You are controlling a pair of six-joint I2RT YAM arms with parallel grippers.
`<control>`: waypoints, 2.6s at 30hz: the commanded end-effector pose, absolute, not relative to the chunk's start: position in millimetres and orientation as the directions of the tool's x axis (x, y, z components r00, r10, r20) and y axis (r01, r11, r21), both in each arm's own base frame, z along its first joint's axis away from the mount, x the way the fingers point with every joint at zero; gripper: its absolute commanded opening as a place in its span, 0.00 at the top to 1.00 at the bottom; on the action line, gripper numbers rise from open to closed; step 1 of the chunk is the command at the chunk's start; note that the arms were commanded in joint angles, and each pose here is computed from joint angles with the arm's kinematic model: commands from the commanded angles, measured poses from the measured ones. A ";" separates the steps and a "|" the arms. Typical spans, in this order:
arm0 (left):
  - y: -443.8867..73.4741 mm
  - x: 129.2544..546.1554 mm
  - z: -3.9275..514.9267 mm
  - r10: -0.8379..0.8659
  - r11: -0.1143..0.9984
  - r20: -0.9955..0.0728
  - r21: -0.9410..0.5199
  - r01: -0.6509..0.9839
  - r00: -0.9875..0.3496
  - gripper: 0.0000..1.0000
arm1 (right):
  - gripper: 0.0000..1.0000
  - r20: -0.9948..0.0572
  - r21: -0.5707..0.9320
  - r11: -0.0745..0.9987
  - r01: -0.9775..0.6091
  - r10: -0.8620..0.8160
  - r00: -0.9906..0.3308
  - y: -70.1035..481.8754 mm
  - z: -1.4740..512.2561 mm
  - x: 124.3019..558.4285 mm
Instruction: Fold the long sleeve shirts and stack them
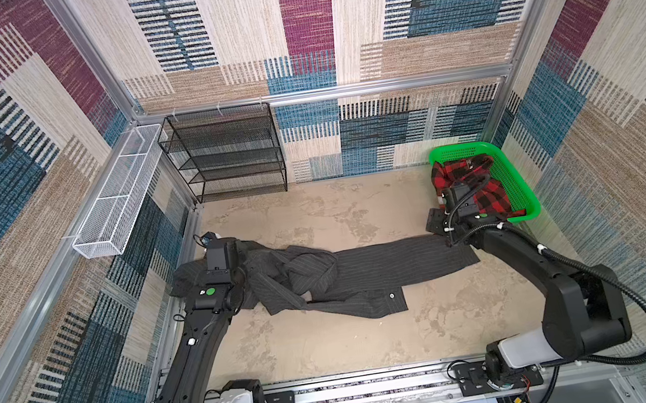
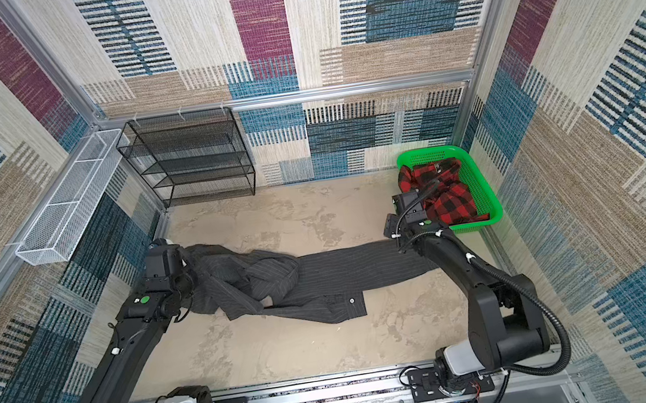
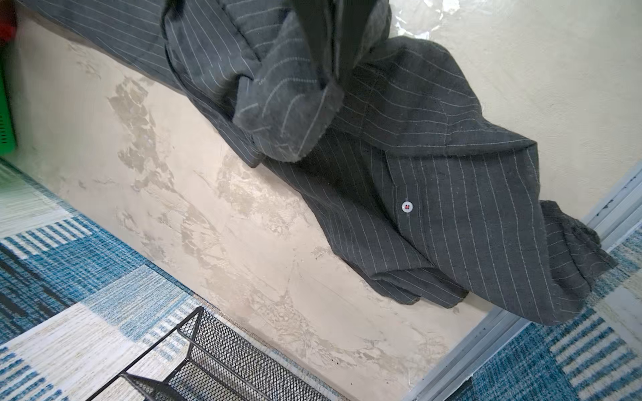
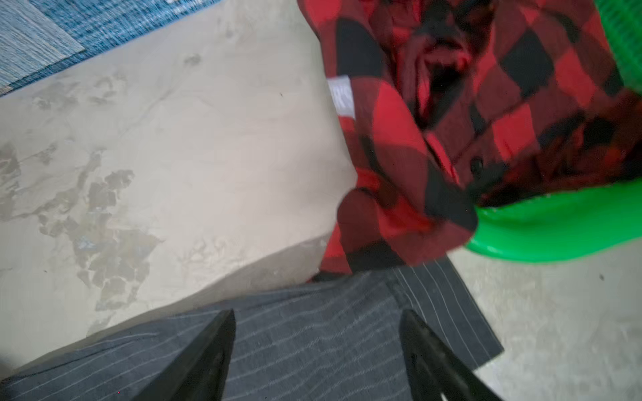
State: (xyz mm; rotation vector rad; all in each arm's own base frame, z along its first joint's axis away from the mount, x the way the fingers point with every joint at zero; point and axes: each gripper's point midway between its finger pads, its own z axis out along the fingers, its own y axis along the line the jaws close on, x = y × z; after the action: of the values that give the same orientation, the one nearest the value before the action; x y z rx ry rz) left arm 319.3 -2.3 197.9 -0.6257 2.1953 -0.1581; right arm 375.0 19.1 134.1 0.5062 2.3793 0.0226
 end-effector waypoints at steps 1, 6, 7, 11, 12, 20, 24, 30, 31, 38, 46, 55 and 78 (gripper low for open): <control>-9.8 319.8 195.1 -0.503 0.863 -0.675 -0.355 -0.360 -0.540 1.00 | 0.21 -0.643 0.224 0.864 0.450 0.478 -0.599 11.5 131.1 366.3; -17.4 319.3 187.5 -0.508 0.862 -0.650 -0.376 -0.341 -0.565 1.00 | 0.18 -0.645 0.255 0.843 0.473 0.513 -0.567 8.7 121.1 374.8; -17.3 318.9 185.8 -0.507 0.862 -0.649 -0.374 -0.343 -0.567 1.00 | 0.18 -0.646 0.262 0.839 0.477 0.520 -0.559 8.0 119.5 380.6; -15.8 314.3 181.5 -0.507 0.862 -0.649 -0.369 -0.348 -0.568 1.00 | 0.19 -0.644 0.286 0.825 0.487 0.542 -0.540 0.1 111.7 405.8; -15.2 312.7 180.4 -0.508 0.861 -0.649 -0.368 -0.350 -0.566 1.00 | 0.21 -0.642 0.294 0.826 0.480 0.543 -0.541 -0.7 109.7 414.3; -18.1 307.7 161.1 -0.524 0.852 -0.617 -0.371 -0.370 -0.587 1.00 | 0.74 -0.685 0.358 0.888 0.288 0.459 -0.566 25.1 137.6 481.7; -25.5 309.7 149.5 -0.528 0.849 -0.602 -0.372 -0.374 -0.599 1.00 | 0.86 -0.741 0.368 0.912 0.181 0.405 -0.535 35.2 187.1 494.3; -36.6 316.1 148.3 -0.500 0.866 -0.608 -0.354 -0.354 -0.617 1.00 | 0.89 -0.819 0.333 0.929 0.165 0.371 -0.437 10.0 265.8 499.1; -38.0 316.6 149.7 -0.497 0.868 -0.610 -0.353 -0.349 -0.617 1.00 | 0.89 -0.828 0.325 0.929 0.179 0.371 -0.421 0.5 273.2 500.0; -40.9 313.8 153.4 -0.482 0.876 -0.619 -0.348 -0.334 -0.620 1.00 | 0.89 -0.848 0.269 0.891 0.367 0.399 -0.348 -85.4 287.1 509.9; -41.1 308.0 159.1 -0.472 0.882 -0.628 -0.342 -0.325 -0.618 1.00 | 0.85 -0.837 0.235 0.795 0.560 0.458 -0.298 -165.8 262.0 503.0; -41.7 308.8 161.8 -0.466 0.885 -0.627 -0.337 -0.322 -0.624 1.00 | 0.44 -0.774 0.205 0.779 0.592 0.500 -0.389 -183.1 217.1 492.4; -53.0 287.5 176.9 -0.304 0.950 -0.518 -0.229 -0.212 -0.800 0.40 | 0.27 -0.617 0.379 0.925 0.022 0.270 -0.739 175.1 146.4 352.3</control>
State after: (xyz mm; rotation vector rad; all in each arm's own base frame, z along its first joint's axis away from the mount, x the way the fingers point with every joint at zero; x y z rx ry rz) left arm 280.4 -47.5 179.8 -0.4634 2.4608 -0.2330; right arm 355.1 128.5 145.0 0.2544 2.3754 0.3268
